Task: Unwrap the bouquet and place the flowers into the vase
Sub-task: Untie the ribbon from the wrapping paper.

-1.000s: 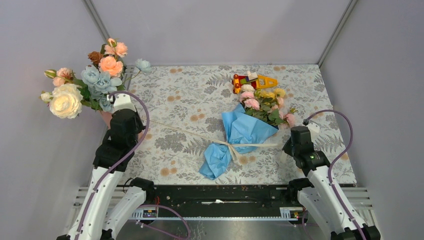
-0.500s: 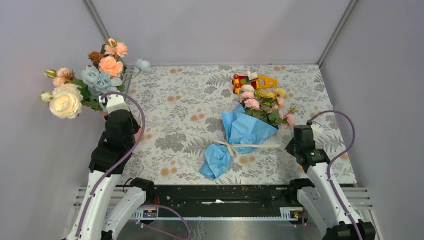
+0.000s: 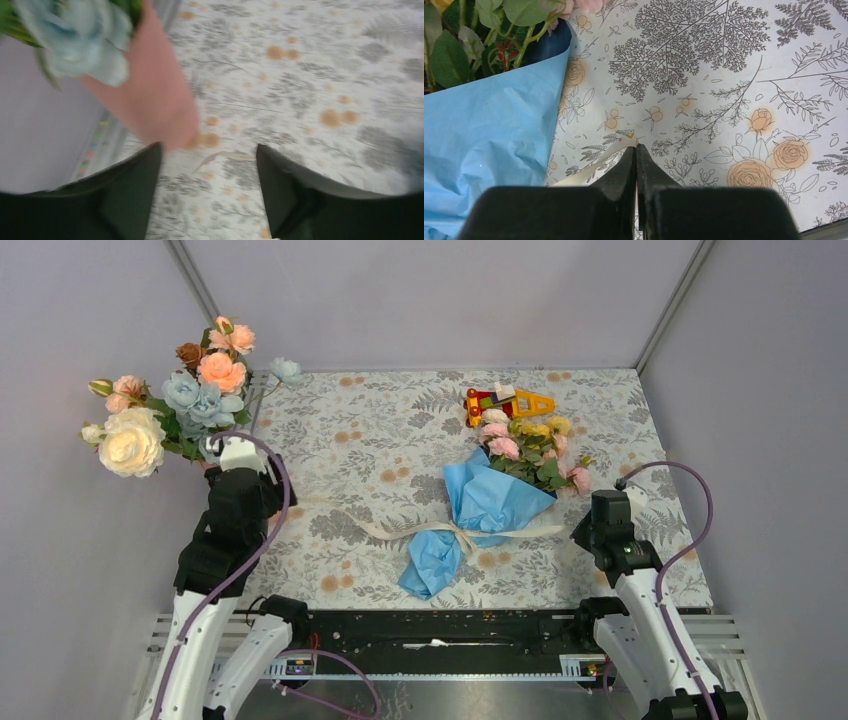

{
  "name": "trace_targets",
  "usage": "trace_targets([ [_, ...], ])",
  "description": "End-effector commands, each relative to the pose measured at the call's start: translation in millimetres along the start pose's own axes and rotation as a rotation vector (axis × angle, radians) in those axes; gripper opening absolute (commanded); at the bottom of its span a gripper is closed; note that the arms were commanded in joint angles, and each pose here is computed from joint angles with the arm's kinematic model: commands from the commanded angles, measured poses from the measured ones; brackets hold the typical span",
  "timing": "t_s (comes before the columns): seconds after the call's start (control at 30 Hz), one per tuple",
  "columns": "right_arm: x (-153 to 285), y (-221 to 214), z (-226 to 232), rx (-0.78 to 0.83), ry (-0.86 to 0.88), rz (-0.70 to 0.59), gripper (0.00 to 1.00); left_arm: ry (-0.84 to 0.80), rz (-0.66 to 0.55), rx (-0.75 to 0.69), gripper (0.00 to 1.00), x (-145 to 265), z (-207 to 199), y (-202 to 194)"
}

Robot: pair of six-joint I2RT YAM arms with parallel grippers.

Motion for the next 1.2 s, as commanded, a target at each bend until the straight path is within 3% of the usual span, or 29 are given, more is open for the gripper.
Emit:
trace_targets([
  [0.0,8,15,7,-0.002,0.063,-0.049,0.0,-0.276,0.032,-0.011,0.81,18,-10,-10],
  [0.17,9,15,12,-0.005,0.12,-0.049,0.0,-0.598,0.11,-0.032,0.84,35,-30,-22],
  [0.33,7,12,14,-0.009,0.142,-0.035,0.0,-0.791,0.19,-0.03,0.84,29,-55,-28],
  [0.5,7,10,14,-0.014,0.153,-0.033,0.0,-0.789,0.201,-0.062,0.83,17,-89,-28],
  [0.67,7,8,14,-0.016,0.157,-0.038,0.0,-0.777,0.247,-0.227,0.85,5,-148,-55],
  [0.83,7,6,13,-0.012,0.158,-0.037,0.0,-0.925,0.363,-0.358,0.87,-8,-194,-90],
  [1.17,9,8,12,-0.015,0.157,-0.055,0.0,-1.063,0.495,-0.489,0.85,-19,-233,-135],
])
Point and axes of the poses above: each gripper's point midway between its finger pads, its own x axis back along the fingers, its own z axis along the line the jaws close on, y = z × x, the point moved 9 cm from there along x, back along the fingers, and after that the axes turned 9 degrees about x, right-handed, at the moved point
